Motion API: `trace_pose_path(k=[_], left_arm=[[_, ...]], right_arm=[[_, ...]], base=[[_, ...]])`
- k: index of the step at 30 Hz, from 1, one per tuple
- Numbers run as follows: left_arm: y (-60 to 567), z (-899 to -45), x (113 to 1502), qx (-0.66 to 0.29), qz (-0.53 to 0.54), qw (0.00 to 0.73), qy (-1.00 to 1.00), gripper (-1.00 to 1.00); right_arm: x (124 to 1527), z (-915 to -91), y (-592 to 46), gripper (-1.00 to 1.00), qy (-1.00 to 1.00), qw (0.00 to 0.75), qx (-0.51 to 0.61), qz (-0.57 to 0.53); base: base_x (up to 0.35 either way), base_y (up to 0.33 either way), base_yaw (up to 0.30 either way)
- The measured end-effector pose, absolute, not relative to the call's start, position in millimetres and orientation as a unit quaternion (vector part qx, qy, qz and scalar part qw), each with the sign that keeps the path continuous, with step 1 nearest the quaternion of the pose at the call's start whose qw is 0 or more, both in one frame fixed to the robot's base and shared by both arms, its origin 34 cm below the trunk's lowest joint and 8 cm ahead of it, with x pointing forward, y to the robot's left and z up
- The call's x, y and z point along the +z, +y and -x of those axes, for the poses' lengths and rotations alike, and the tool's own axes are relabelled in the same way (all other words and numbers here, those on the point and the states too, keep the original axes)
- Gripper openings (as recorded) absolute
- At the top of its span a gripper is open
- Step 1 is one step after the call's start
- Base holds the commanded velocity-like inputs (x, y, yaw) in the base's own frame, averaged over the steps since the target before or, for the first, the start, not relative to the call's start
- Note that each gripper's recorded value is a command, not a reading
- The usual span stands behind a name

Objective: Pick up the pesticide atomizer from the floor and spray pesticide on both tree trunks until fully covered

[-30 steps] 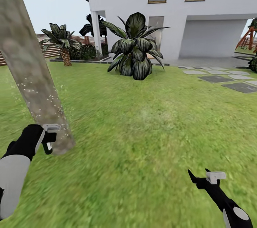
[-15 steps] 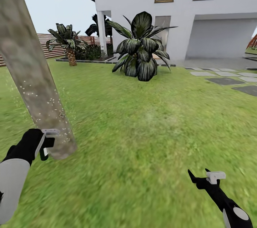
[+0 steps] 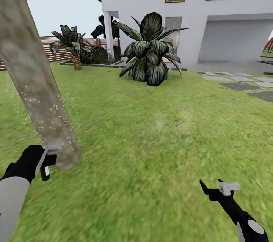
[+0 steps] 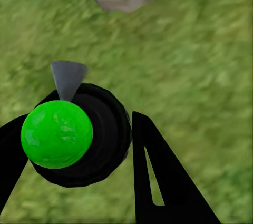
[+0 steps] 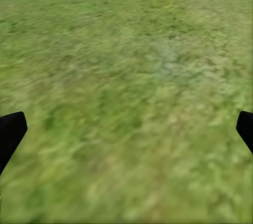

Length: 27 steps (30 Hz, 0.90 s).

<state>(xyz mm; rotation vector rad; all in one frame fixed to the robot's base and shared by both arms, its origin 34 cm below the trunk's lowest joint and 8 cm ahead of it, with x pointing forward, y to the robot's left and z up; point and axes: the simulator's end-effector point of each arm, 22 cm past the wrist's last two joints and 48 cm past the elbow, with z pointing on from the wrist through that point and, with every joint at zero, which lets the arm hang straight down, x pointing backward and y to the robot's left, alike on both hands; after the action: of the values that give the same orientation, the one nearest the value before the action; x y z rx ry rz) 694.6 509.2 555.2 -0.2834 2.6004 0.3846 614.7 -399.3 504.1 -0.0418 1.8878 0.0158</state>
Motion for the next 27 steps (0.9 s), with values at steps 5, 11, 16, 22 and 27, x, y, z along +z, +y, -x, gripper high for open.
trace_pose_path(k=[5,11,16,22,27], left_arm=[[505,-694,552,0.137,0.103,0.244,0.954,-1.0],[498,-682,530,0.128,0.103,0.218,0.962,-1.0],[492,-673,510,0.121,0.1,0.203,0.967,-1.0],[486,-679,495,0.116,0.085,0.233,0.962,-1.0],[465,-690,479,0.105,0.066,0.271,0.955,-1.0]], right_arm=[[504,-615,-399,1.0,0.81,0.586,0.007,0.018],[504,-615,-399,1.0,0.81,0.586,0.007,0.018],[504,-615,-399,1.0,0.81,0.586,0.007,0.018],[504,-615,-399,1.0,0.81,0.586,0.007,0.018],[502,-614,-399,1.0,0.811,0.585,0.007,0.017]], base=[[0.102,0.168,0.0],[0.005,0.008,0.0],[-0.134,0.13,0.0],[-0.024,0.028,0.0],[-0.113,0.0,0.0]])
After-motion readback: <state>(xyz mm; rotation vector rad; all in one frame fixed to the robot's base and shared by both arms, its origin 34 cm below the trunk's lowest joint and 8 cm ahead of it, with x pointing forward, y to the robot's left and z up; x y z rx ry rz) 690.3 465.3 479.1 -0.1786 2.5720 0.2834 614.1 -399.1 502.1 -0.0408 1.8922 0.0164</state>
